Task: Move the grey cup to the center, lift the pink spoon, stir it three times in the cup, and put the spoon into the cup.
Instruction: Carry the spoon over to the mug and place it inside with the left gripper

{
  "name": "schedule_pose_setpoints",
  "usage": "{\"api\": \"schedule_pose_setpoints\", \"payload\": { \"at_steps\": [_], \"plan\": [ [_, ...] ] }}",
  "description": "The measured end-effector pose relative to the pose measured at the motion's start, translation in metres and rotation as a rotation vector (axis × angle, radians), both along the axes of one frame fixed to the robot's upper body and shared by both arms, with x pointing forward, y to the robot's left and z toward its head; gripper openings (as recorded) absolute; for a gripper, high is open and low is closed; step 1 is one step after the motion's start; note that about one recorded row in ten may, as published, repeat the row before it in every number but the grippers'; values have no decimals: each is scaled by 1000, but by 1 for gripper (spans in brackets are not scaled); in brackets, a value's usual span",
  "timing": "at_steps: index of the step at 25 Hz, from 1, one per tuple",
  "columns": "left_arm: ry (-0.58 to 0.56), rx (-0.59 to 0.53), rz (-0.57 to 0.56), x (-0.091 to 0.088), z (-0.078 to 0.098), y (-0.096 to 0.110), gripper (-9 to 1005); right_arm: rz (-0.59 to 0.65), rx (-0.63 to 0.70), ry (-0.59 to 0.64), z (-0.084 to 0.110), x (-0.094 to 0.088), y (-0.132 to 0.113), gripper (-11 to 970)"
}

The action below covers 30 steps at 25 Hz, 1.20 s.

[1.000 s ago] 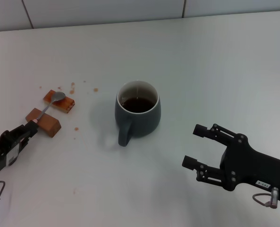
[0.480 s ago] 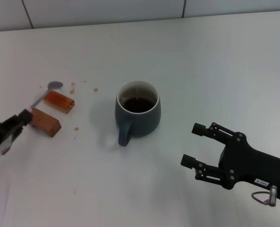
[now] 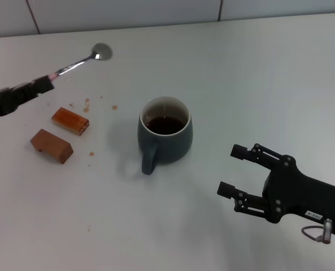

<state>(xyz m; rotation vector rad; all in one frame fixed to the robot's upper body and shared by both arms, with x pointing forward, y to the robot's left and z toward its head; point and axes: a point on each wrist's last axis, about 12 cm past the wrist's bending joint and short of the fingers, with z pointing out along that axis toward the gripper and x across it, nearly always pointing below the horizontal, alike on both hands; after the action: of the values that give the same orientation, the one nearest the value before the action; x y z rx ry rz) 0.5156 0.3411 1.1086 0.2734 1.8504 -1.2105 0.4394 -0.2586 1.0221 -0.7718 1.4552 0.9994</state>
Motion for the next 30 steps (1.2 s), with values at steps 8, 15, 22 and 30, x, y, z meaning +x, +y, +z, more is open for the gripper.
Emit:
{"api": "schedule_pose_setpoints", "payload": {
  "at_steps": [8, 15, 22, 30],
  "plan": [
    [-260, 552, -336, 41, 103, -45, 132, -12, -6, -6, 0, -2, -5, 817],
    [-368, 824, -597, 56, 137, -91, 133, -17, -7, -7, 0, -3, -5, 817],
    [-418, 993, -744, 61, 138, -129, 133, -22, -4, -3, -1, -4, -5, 817],
    [-460, 1098, -801, 68, 134, -154, 132, -26, -5, 3, -2, -5, -5, 817]
  ]
}}
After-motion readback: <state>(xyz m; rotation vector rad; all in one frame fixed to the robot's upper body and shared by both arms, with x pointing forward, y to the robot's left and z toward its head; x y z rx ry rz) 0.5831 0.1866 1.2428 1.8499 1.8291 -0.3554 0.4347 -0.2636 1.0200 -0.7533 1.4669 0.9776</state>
